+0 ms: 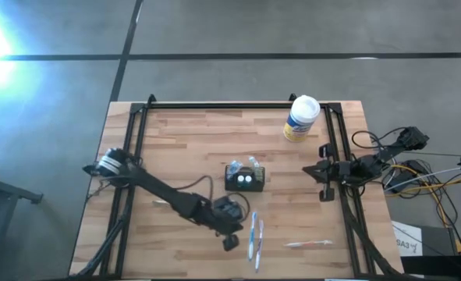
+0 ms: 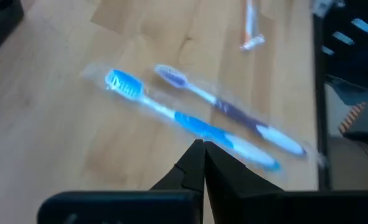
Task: Pick & Place toothbrushing station
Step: Put the blue toothbrush into the wire organizer
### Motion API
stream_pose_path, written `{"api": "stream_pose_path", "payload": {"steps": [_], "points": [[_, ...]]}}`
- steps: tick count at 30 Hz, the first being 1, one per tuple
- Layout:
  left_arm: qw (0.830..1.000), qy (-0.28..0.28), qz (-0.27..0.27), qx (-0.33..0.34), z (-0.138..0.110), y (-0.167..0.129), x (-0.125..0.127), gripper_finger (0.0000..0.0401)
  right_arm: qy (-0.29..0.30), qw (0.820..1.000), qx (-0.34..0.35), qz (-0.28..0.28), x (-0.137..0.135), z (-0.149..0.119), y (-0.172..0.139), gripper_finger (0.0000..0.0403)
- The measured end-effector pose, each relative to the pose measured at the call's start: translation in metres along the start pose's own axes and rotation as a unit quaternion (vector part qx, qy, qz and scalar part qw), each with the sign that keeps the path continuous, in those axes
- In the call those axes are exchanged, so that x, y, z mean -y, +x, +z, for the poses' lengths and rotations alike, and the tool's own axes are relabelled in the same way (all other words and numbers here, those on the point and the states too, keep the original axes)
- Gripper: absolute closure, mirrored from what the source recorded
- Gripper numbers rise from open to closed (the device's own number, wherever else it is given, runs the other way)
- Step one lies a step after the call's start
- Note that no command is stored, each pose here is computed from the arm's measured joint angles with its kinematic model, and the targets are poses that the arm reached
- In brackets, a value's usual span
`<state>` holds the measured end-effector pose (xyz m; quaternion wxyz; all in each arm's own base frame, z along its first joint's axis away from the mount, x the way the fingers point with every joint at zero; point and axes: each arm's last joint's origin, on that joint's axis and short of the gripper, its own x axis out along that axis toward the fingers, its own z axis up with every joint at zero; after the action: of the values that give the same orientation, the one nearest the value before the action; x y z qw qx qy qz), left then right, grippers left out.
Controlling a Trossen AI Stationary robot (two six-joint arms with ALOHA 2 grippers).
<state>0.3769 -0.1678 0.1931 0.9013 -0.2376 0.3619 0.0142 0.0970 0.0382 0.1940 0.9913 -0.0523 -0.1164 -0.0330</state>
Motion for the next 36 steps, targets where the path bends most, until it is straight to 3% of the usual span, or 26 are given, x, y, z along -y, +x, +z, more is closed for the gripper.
{"api": "stream_pose_path", "payload": {"steps": [4,7,12,20,30,36], "points": [[0.999,-0.039,0.023,0.008,0.013,0.025,0.012,0.0376,0.011,1.000,-0.013,0.003,-0.001,-0.003,0.000,0.0394],[0.999,-0.038,0.034,-0.019,0.022,0.041,0.021,0.0350,0.019,1.000,-0.018,0.004,-0.001,-0.004,0.000,0.0394],[0.993,-0.033,0.091,-0.072,0.030,0.063,0.025,0.0280,0.032,0.999,-0.021,0.009,-0.002,-0.005,0.000,0.0394],[0.985,-0.065,0.128,-0.096,0.041,0.083,0.030,0.0161,0.036,0.999,-0.032,0.014,-0.002,-0.007,0.000,0.0394],[0.960,-0.066,0.223,-0.158,0.024,0.076,0.021,0.0153,0.035,0.998,-0.039,0.017,-0.003,-0.009,0.000,0.0394],[0.957,-0.010,0.207,-0.203,0.018,0.068,0.027,0.0153,0.035,0.998,-0.039,0.017,-0.003,-0.009,0.000,0.0394]]}}
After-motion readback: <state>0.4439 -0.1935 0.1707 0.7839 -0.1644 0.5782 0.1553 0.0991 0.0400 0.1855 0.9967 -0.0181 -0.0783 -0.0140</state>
